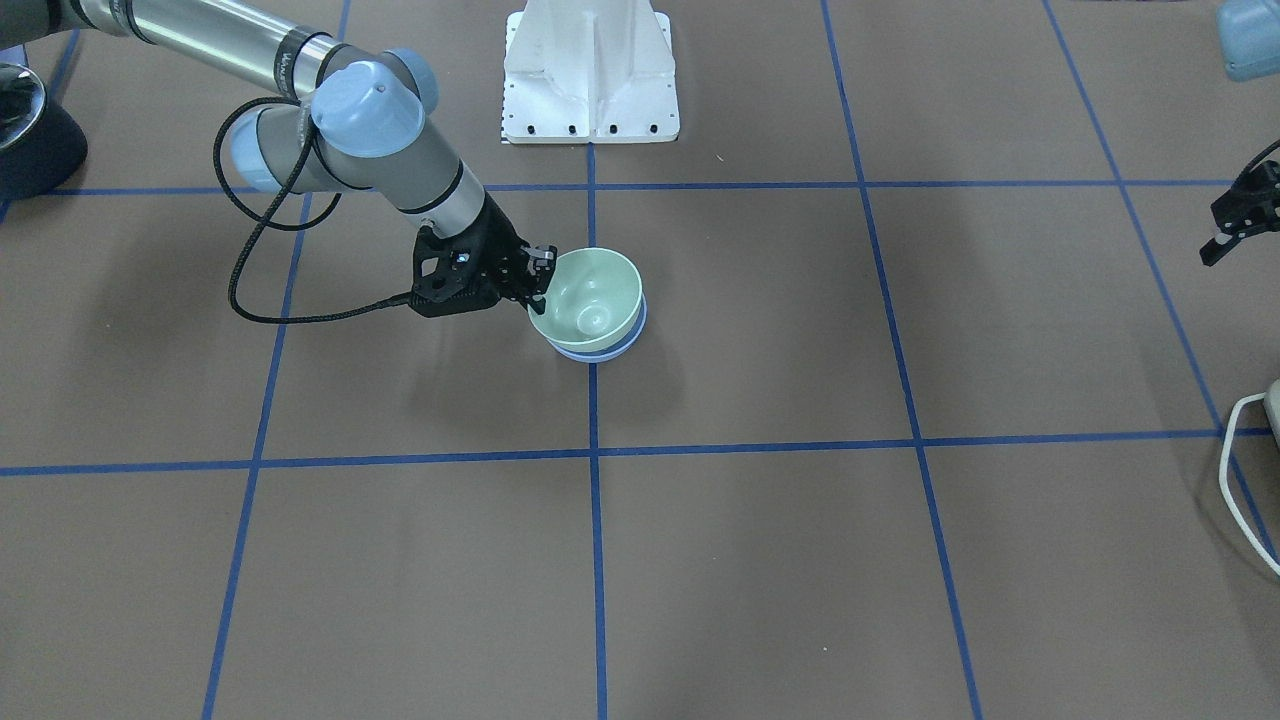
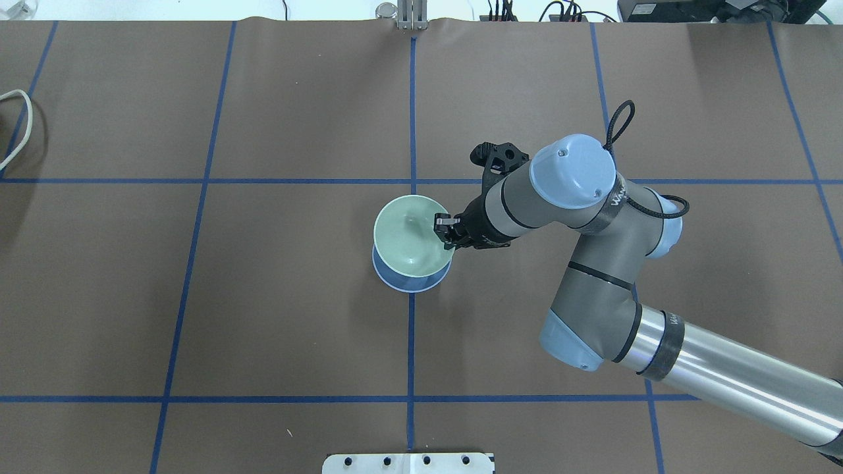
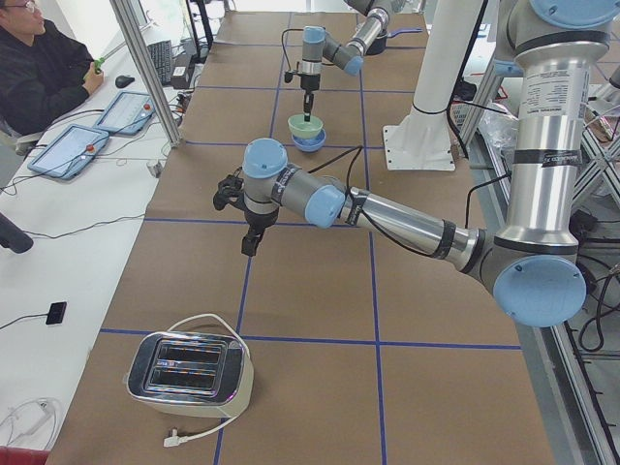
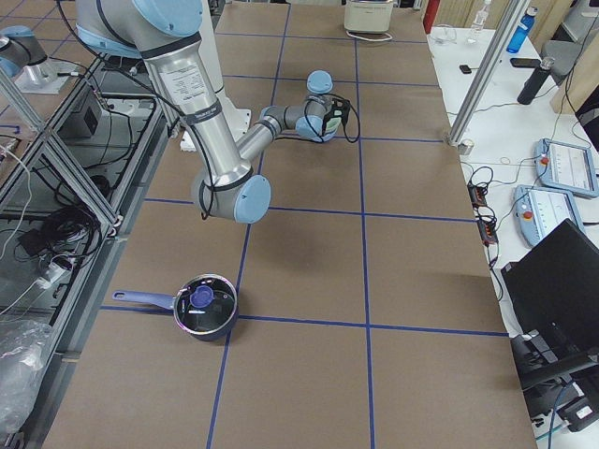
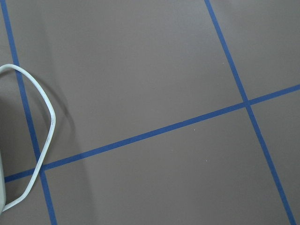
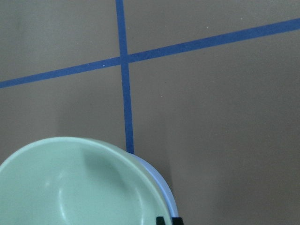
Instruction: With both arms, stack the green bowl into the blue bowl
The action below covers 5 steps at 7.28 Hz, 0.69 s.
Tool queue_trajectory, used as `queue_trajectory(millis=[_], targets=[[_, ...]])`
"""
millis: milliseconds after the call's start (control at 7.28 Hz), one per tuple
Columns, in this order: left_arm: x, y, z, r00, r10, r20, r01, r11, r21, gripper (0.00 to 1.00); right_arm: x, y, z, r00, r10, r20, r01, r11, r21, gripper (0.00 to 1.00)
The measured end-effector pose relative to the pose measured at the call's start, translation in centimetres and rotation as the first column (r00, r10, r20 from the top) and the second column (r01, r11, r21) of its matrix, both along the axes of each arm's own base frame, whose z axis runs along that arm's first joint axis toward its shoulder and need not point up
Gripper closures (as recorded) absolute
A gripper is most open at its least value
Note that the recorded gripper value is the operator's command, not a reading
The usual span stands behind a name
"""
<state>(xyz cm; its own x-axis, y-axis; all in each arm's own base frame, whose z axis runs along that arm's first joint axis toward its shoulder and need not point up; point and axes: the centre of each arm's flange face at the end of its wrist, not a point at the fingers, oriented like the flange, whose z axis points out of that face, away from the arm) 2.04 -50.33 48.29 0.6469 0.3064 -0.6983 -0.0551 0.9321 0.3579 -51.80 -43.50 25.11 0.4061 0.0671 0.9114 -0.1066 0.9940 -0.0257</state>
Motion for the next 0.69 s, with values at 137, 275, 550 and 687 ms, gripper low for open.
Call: queue_trajectory(millis=[137, 275, 550, 687], targets=[[-1.2, -0.1, 0.6, 1.0, -0.012, 0.004, 0.012, 1.0, 0.001, 0.03, -0.3, 0.3, -0.1, 1.0, -0.006, 0.001, 0.006, 1.0, 0.001, 1.0], [-2.1, -0.2, 0.9, 1.0, -0.022, 0.006, 0.022, 1.0, 0.004, 0.03, -0.5, 0.4, 0.0, 1.0, -0.009, -0.001, 0.009, 1.0, 0.001, 1.0], [-3.7, 0.7, 2.3, 0.999, -0.029, 0.015, 0.029, 1.0, 0.005, 0.02, -0.8, 0.5, 0.2, 1.0, -0.012, -0.005, 0.012, 1.0, -0.001, 1.0], [-4.2, 1.3, 3.2, 0.999, -0.027, 0.019, 0.027, 1.0, 0.005, 0.03, -1.0, 0.5, 0.4, 1.0, -0.012, -0.007, 0.012, 1.0, -0.001, 1.0]])
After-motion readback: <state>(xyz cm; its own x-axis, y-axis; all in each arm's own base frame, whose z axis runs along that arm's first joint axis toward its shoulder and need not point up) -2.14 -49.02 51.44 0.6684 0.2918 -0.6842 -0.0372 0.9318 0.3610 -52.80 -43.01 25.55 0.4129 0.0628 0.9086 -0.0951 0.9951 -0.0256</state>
